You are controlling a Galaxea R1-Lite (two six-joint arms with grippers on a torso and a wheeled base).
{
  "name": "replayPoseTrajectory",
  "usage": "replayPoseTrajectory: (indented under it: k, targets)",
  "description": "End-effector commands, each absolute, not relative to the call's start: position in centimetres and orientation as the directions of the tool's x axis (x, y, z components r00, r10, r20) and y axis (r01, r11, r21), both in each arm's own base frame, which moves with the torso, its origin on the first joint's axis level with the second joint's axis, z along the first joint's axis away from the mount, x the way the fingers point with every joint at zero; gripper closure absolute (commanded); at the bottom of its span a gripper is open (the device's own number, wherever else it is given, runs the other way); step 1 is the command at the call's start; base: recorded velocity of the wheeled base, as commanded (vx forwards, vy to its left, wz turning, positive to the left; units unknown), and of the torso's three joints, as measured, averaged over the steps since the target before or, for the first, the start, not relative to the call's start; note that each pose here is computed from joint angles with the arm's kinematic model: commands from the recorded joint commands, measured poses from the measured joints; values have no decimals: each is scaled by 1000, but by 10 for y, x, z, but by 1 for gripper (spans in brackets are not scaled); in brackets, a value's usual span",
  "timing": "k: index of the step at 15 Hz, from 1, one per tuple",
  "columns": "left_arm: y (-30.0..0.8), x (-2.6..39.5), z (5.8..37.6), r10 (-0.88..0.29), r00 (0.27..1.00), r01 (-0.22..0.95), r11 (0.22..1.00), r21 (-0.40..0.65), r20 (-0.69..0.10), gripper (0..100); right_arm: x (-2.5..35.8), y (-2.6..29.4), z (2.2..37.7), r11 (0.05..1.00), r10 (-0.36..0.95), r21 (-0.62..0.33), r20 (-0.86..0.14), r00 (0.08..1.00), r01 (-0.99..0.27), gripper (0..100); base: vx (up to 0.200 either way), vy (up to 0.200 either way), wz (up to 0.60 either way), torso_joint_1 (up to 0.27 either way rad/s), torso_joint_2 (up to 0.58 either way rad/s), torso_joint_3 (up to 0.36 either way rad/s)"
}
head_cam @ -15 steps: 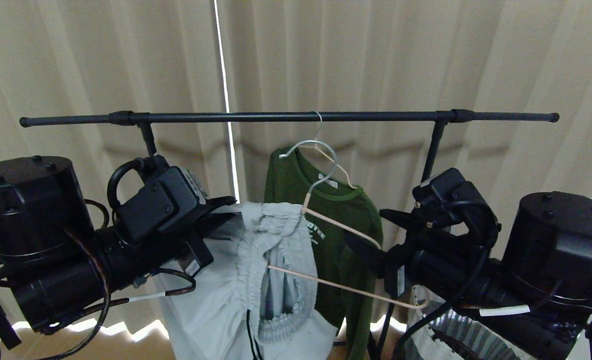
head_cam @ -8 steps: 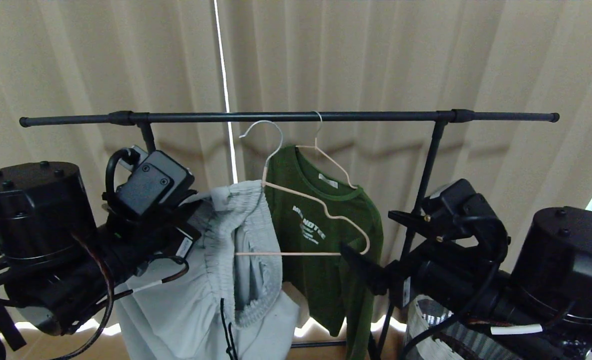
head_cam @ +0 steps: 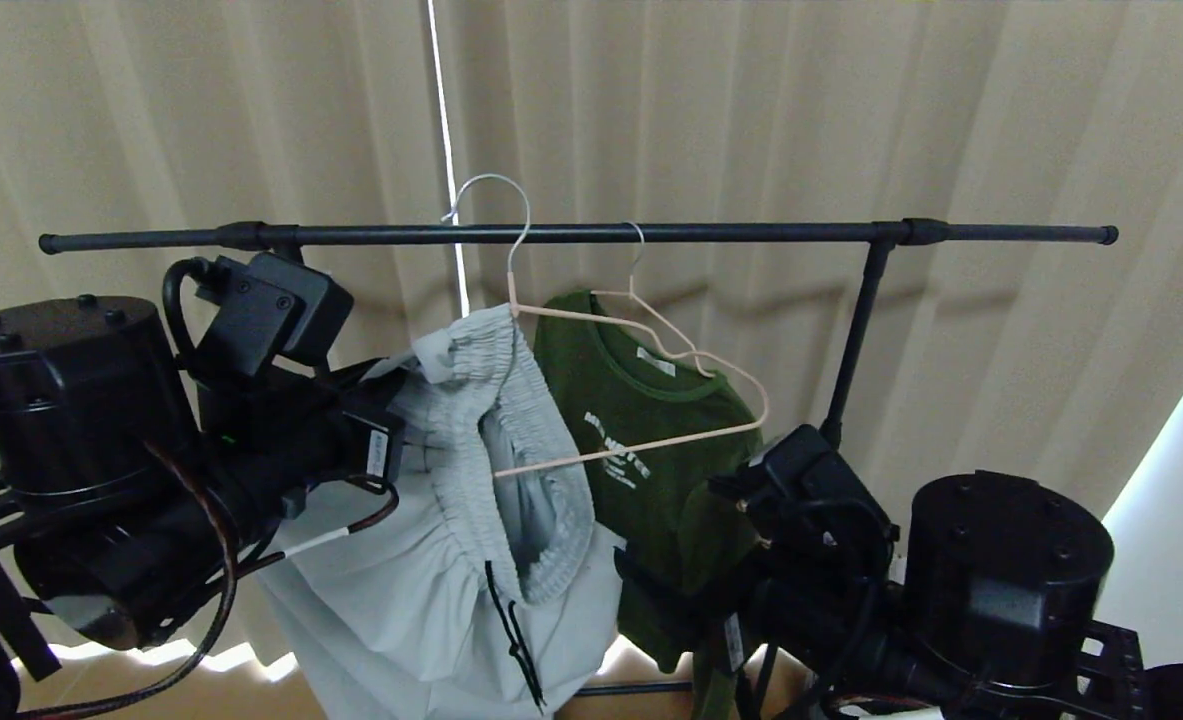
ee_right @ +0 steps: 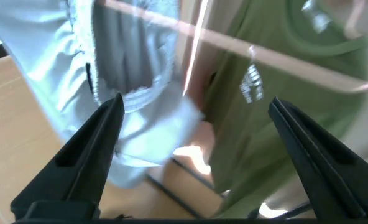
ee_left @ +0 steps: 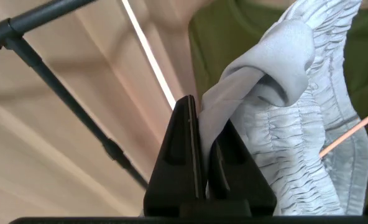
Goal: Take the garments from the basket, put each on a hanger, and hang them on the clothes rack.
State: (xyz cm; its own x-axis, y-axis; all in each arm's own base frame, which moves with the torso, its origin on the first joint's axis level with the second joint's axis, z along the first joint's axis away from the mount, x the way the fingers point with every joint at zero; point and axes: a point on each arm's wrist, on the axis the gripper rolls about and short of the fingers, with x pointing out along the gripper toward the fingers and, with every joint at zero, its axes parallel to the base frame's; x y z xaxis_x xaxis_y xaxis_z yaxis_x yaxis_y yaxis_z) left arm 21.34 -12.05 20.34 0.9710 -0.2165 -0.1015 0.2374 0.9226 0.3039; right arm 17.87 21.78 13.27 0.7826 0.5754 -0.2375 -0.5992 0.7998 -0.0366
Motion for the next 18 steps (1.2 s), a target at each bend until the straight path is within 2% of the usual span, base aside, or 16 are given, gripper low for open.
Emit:
replayPoseTrajectory:
  k: [1, 2, 7, 11, 12, 14, 18]
  targets:
    - [-119, 205, 213, -231, 971, 240, 928, 285, -64, 100, 186, 229, 116, 799, 571, -38, -265, 777, -600, 0, 0, 0, 0, 0, 0, 0]
    - [-120, 196, 219, -254, 966, 255, 926, 277, -38, 100, 192, 235, 114, 801, 572, -34, -253, 781, -598, 0, 0, 0, 0, 0, 0, 0]
    - [-129, 185, 226, -322, 947, 313, 911, 270, -10, 100, 207, 240, 107, 818, 550, -31, -252, 796, -575, 0, 0, 0, 0, 0, 0, 0]
    - [-128, 183, 229, -324, 946, 311, 913, 264, 4, 100, 212, 234, 101, 833, 529, -31, -255, 810, -553, 0, 0, 0, 0, 0, 0, 0]
    - [-128, 183, 229, -324, 946, 311, 913, 265, 6, 100, 213, 233, 101, 835, 525, -29, -255, 812, -549, 100, 0, 0, 0, 0, 0, 0]
    - [-127, 183, 229, -321, 947, 308, 914, 265, 4, 100, 214, 231, 103, 842, 516, -26, -248, 820, -538, 100, 0, 0, 0, 0, 0, 0]
    - [-109, 193, 216, -232, 972, 234, 921, 310, -42, 100, 224, 202, 106, 888, 444, -23, -224, 868, -460, 100, 0, 0, 0, 0, 0, 0]
